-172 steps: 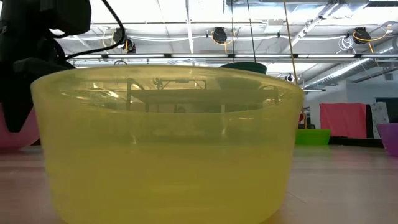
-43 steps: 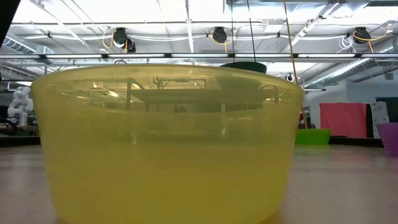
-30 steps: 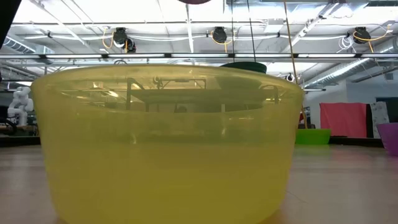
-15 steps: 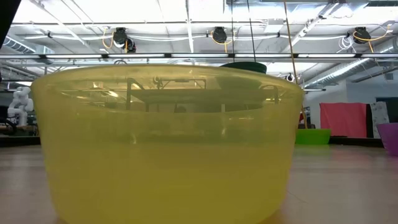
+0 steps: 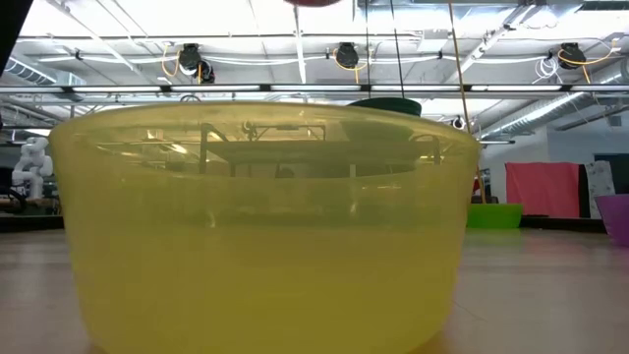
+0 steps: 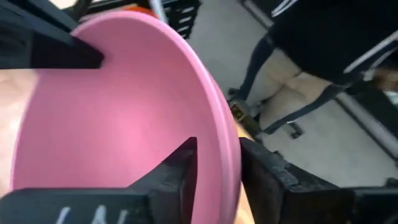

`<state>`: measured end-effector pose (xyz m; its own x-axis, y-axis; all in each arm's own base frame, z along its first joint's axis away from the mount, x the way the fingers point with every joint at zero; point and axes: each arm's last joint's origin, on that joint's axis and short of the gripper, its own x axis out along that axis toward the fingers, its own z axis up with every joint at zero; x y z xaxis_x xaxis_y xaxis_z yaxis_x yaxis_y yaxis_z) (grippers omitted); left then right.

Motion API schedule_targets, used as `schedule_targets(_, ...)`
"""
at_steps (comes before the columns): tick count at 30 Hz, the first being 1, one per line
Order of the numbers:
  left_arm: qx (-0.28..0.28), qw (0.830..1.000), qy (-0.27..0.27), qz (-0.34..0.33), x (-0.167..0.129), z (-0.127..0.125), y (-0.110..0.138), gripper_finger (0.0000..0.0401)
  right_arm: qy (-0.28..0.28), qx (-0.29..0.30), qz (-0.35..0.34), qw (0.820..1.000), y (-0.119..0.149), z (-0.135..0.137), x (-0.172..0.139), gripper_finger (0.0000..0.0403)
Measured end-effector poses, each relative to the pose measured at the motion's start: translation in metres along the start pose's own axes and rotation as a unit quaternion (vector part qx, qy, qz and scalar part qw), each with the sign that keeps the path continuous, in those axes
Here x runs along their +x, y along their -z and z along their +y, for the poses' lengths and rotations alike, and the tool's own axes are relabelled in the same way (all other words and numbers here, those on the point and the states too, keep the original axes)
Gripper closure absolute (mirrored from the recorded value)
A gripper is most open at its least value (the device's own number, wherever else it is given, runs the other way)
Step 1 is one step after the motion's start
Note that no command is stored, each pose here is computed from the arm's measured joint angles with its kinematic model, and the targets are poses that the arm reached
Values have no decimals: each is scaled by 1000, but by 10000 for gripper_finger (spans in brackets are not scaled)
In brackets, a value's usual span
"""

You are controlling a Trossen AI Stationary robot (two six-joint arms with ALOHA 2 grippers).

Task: Place and stack bowls onto a shelf
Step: Stack the pink bowl on top of the dark green bowl on the shelf

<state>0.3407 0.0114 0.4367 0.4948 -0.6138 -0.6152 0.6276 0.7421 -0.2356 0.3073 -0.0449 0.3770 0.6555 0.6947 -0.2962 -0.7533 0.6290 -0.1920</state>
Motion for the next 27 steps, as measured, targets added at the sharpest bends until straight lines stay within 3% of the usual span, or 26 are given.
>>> schedule_targets(6, 72, 991, -117, -5, -8, 5, -8, 258, 58, 2, 44, 997, 3, -5, -3, 400)
schedule_targets(15, 106, 981, -161, -7, -16, 1, -12, 256, 65, 28, 55, 996, 8, -5, -15, 400)
schedule_targets(22, 145, 954, -262, -18, -41, -13, -18, 256, 95, 52, 90, 990, 16, -9, -24, 401)
schedule_targets(27, 149, 940, -306, -31, -56, -24, -20, 256, 195, 56, 176, 963, 19, -10, -36, 402)
